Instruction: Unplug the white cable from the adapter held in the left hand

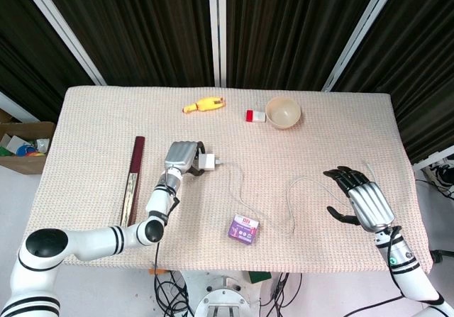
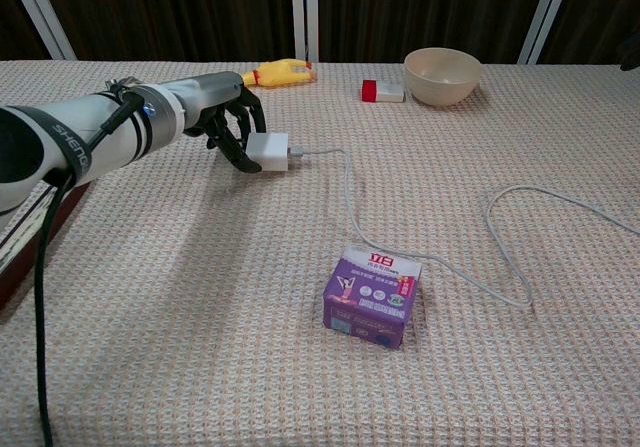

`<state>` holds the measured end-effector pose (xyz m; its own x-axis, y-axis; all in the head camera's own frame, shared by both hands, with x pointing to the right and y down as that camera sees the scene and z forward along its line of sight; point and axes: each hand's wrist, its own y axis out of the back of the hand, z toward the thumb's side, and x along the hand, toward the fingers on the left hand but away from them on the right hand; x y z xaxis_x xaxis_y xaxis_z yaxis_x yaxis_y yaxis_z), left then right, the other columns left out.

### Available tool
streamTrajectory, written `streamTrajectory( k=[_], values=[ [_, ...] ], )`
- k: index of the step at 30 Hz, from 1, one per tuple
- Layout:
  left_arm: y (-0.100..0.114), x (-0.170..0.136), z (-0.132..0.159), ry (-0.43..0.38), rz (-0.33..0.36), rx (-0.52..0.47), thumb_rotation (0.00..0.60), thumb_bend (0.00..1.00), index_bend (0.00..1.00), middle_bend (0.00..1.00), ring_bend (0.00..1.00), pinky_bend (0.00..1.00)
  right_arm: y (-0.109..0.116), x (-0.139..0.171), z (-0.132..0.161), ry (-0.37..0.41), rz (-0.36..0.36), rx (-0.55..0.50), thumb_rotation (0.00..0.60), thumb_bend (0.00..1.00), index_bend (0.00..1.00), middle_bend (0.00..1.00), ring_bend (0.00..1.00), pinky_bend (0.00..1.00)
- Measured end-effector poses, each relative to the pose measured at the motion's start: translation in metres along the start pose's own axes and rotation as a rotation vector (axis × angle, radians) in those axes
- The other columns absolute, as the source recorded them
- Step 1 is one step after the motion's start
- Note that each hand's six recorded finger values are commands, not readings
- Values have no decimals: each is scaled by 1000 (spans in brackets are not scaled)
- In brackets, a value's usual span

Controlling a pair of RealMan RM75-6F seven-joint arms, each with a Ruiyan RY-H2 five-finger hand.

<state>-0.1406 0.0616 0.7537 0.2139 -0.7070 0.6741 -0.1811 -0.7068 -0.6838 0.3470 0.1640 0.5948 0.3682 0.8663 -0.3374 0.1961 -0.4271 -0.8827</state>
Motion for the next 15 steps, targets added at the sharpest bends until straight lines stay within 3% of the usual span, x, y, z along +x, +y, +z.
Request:
streamTrajectory(
  k=[6,15],
  values=[
    [15,-22,20,-74,27,7,600,367,565,540,747,990,13,-24,32,25,-62,-44,600,217,308,324,265,433],
    [46,-55,49,-134,101,28,600,367,567,540,747,990,7,-82,73,-19,-25,-34,600,214,386,363,276,461]
  ],
)
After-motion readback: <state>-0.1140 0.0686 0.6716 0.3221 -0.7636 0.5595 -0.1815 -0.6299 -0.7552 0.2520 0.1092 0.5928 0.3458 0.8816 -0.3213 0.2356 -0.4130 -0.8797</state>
